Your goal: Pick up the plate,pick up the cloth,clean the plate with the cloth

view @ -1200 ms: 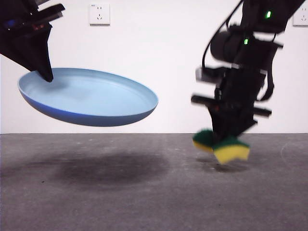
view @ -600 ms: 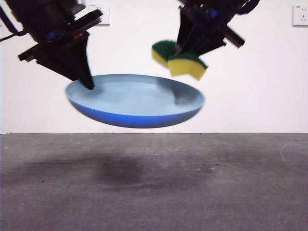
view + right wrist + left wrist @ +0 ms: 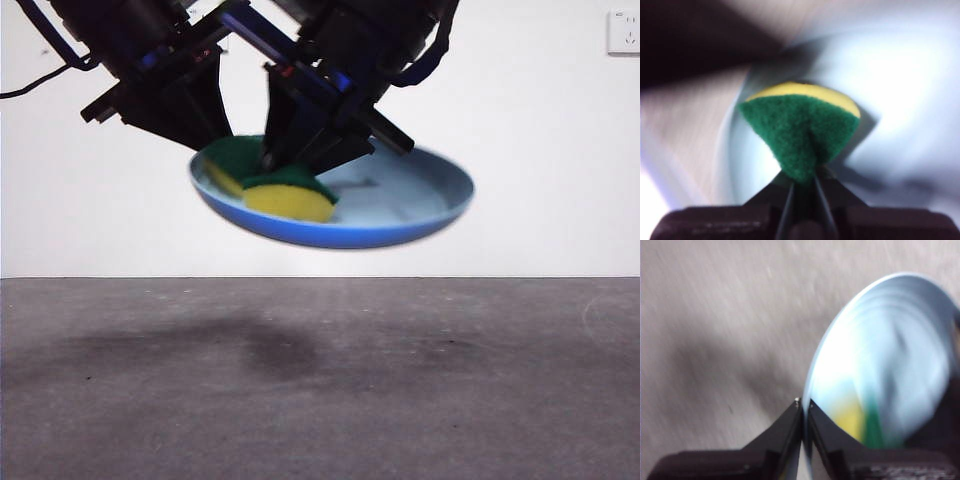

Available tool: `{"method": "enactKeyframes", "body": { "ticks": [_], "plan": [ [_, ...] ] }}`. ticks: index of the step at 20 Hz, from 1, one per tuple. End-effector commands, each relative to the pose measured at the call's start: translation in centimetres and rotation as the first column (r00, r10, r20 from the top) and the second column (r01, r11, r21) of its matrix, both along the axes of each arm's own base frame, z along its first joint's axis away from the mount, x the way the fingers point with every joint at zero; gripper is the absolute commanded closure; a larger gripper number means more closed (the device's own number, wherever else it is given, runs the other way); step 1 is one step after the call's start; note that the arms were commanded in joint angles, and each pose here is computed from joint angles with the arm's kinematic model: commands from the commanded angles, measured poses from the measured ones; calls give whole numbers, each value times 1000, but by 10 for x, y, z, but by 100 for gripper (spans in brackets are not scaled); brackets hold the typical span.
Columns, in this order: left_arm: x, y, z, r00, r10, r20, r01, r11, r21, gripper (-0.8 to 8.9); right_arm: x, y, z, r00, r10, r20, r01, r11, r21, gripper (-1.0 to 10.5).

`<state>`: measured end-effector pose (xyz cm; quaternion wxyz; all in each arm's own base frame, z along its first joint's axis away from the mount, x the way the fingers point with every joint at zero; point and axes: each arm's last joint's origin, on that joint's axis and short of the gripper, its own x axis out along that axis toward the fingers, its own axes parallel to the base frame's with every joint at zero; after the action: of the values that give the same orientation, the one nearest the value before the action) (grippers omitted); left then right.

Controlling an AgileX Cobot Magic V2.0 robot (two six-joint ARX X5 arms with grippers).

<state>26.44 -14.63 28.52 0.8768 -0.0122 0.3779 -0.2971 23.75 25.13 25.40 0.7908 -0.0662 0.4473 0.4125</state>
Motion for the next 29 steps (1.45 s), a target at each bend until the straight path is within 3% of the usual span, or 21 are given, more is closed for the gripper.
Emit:
{"method": "enactKeyframes", "body": {
  "ticks": [1,3,5,7,8,9,12,14,16,17,19,20,24,27,29],
  "plan": [
    [4,5,4,1000,26,7,-26,999,-38,822,-11,-1,-17,998,17,-67,-27,988,-154,963],
    [5,9,2,999,37,-12,-37,999,-31,822,-14,-12,-23,999,-35,-19,27,939,-343,963],
    [3,13,-1,998,40,-50,-41,999,-11,823,-13,-21,-24,989,-106,102,143,854,-500,963],
    [0,14,-4,995,-2,-97,1,1000,-10,822,-3,-33,-20,953,-176,247,289,774,-563,963],
    [-2,13,-4,993,-29,-112,28,999,-16,823,4,-37,-18,929,-207,306,352,749,-561,963],
    [-2,13,-5,992,-40,-123,37,999,-23,823,7,-39,-17,919,-221,326,375,746,-551,963],
    [-4,12,-5,985,-90,-150,81,995,-65,822,22,-41,-12,882,-281,378,441,774,-455,963],
    [-5,10,-4,981,-120,-151,107,990,-92,822,29,-39,-9,881,-298,367,431,824,-367,963],
    [-5,7,-3,980,-142,-137,127,986,-111,823,33,-30,-4,917,-279,283,340,921,-192,963],
    [-5,7,-2,981,-143,-129,128,985,-113,823,34,-25,-2,942,-250,225,277,956,-96,963],
    [-3,6,-1,984,-143,-107,129,984,-121,823,31,-17,1,970,-191,150,191,981,15,963],
    [-2,6,0,986,-141,-94,128,984,-127,822,28,-14,1,978,-162,131,159,987,31,963],
    [4,5,7,994,-101,-39,92,979,-181,823,11,-3,-4,995,-76,59,77,997,-10,963],
    [8,8,10,997,-77,-17,72,976,-208,822,-3,-8,-13,1000,-16,-18,13,988,-156,963],
    [9,11,9,997,-67,-30,59,978,-202,823,-9,-17,-19,999,-47,-16,40,950,-311,963]
  ]
}}
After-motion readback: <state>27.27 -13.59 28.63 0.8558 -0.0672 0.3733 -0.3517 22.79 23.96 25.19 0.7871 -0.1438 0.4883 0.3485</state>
